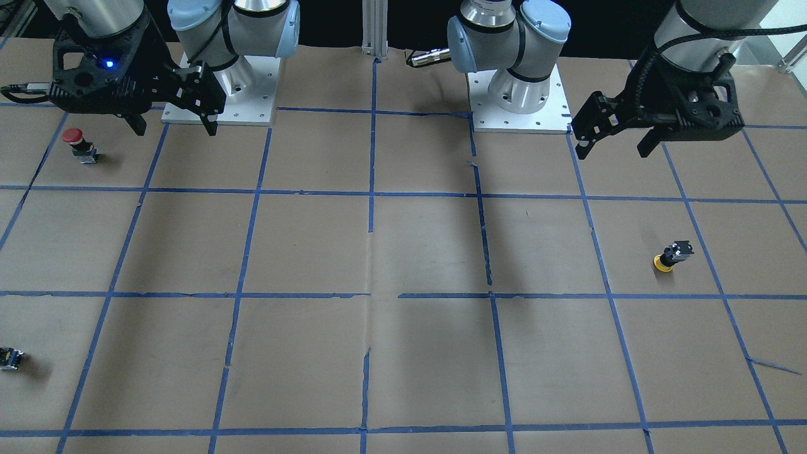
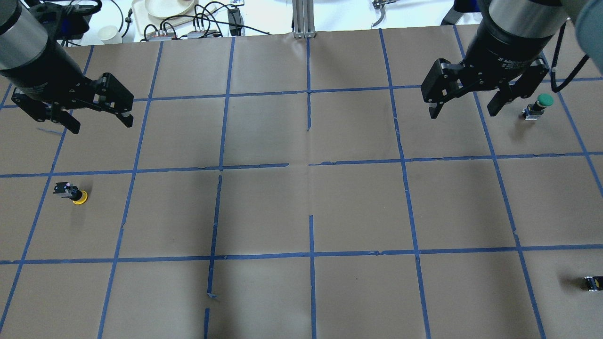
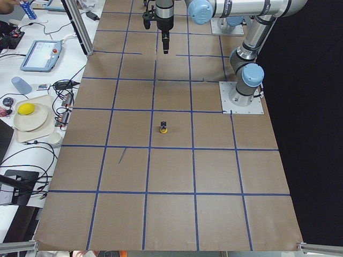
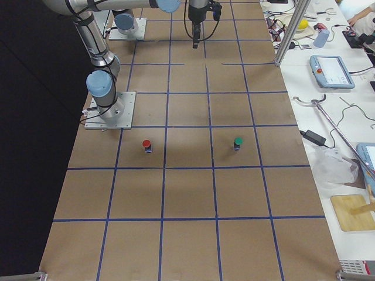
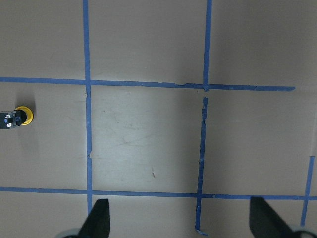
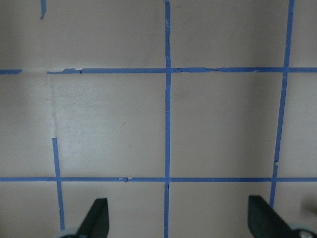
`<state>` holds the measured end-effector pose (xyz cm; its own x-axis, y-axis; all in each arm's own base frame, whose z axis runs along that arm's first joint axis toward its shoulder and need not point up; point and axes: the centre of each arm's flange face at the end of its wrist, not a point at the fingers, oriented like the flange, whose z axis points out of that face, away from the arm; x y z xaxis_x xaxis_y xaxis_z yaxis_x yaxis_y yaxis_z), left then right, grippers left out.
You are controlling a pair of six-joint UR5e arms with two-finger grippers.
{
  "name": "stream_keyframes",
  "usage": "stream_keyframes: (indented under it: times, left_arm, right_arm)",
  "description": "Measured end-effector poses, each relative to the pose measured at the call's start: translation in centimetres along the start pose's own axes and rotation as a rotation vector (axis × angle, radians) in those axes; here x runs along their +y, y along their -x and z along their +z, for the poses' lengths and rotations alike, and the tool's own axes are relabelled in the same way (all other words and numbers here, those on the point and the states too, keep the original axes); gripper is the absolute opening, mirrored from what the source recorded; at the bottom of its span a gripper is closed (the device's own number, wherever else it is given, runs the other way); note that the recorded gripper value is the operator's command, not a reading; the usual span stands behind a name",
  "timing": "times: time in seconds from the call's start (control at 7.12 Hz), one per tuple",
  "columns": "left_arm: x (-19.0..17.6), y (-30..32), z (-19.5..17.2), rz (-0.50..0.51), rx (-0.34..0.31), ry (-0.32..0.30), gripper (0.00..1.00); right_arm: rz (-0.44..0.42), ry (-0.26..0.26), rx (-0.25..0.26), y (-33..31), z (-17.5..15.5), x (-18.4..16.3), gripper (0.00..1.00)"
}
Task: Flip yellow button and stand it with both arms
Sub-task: 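Move the left gripper down toward the yellow-capped button lying on its side, then lower the left gripper over the yellow button and close on its body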
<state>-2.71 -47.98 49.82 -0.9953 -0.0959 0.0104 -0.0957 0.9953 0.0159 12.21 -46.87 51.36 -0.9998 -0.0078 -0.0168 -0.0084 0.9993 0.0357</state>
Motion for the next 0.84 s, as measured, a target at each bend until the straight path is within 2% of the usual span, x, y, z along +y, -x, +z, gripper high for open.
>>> stream_keyframes:
  times: [0.14,0.42,0.84]
  left_arm:
    - [-0.6,2.2,0.5,-0.031,-0.002,0.01,1.0]
    - [-2.2,8.0,2.9,-0.021,0.002,0.041,1.0]
    - [-2.7,19.7,9.0,-0.034,0.035,0.077,1.0]
  right_arm:
    - [0.0,0.0,0.0,0.0,0.0,0.0,1.0]
    - [0.0,0.002,0.0,0.0,0.1,0.0,1.0]
    - [0.001,0.0,-0.001,0.0,0.0,0.0,1.0]
